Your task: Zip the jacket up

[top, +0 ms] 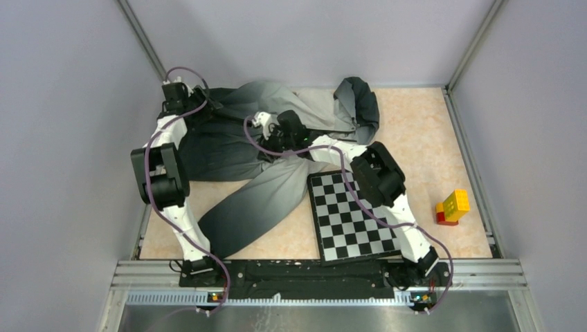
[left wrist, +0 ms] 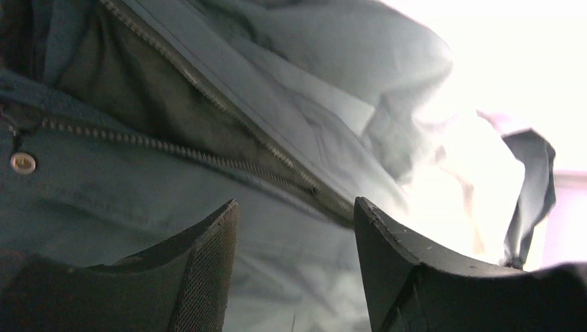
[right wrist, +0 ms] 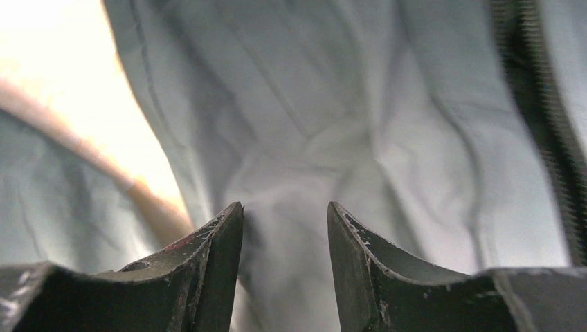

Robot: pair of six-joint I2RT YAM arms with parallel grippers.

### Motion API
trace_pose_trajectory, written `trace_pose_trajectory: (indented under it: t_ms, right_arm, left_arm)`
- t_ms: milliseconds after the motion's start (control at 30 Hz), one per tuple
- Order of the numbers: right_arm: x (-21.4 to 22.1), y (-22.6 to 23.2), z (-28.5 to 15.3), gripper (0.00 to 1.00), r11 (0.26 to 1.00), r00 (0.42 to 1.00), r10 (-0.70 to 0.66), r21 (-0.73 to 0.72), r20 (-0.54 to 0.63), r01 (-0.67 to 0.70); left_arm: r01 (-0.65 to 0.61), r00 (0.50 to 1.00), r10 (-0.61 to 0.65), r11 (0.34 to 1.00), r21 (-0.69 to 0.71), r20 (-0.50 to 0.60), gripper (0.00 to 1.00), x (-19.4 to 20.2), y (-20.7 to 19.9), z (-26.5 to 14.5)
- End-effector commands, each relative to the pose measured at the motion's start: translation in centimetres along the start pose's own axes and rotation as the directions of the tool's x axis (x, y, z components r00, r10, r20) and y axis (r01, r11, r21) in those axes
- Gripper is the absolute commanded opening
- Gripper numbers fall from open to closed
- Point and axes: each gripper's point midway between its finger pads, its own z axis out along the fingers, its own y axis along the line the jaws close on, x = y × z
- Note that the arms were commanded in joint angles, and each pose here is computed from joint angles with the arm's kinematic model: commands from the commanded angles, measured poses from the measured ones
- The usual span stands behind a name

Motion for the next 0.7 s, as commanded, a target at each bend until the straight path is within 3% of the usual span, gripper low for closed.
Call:
trace_pose_trajectory:
  t_ms: [0,200,400,467,567,667]
  right_arm:
    - [-7.8,-6.2,-5.4,0.49,0.983,0.966,0.054,0.156,0.252,-0.095]
    - [-7.9,-8.3,-6.9,0.5,0.968,0.956,0.082,0.206,0.283,-0.143]
    - [-8.0,-8.6,-6.9,0.5,0.966,0.954,0.079,0.214,0.289,-0.145]
    - [-8.0,-8.7,-7.0,0.5,0.964,0.954,0.076,0.225,0.29,-0.145]
    - [-7.8,-8.9,-6.9,0.5,0.962,0.956,0.075,0.23,0.285,-0.145]
    - [-7.9,-8.8,-6.8,0.5,0.963,0.954,0.081,0.224,0.288,-0.149]
  left_arm:
    - [0.088,0.968,-0.084,0.996,-0.006,0.237,0.67,-4.8,0.5,3.6]
    - [0.187,0.915,-0.137,0.977,-0.098,0.38,0.7,-6.5,3.9,7.1]
    - [0.216,0.912,-0.151,0.967,-0.135,0.38,0.67,-5.5,6.0,10.8]
    - [0.196,0.917,-0.129,0.97,-0.145,0.379,0.6,-5.5,6.3,11.6]
    - [0.11,0.924,-0.045,0.983,-0.15,0.38,0.28,-6.8,5.6,11.6]
    - [-0.018,0.922,0.094,0.98,-0.201,0.376,0.14,-8.7,3.4,9.4]
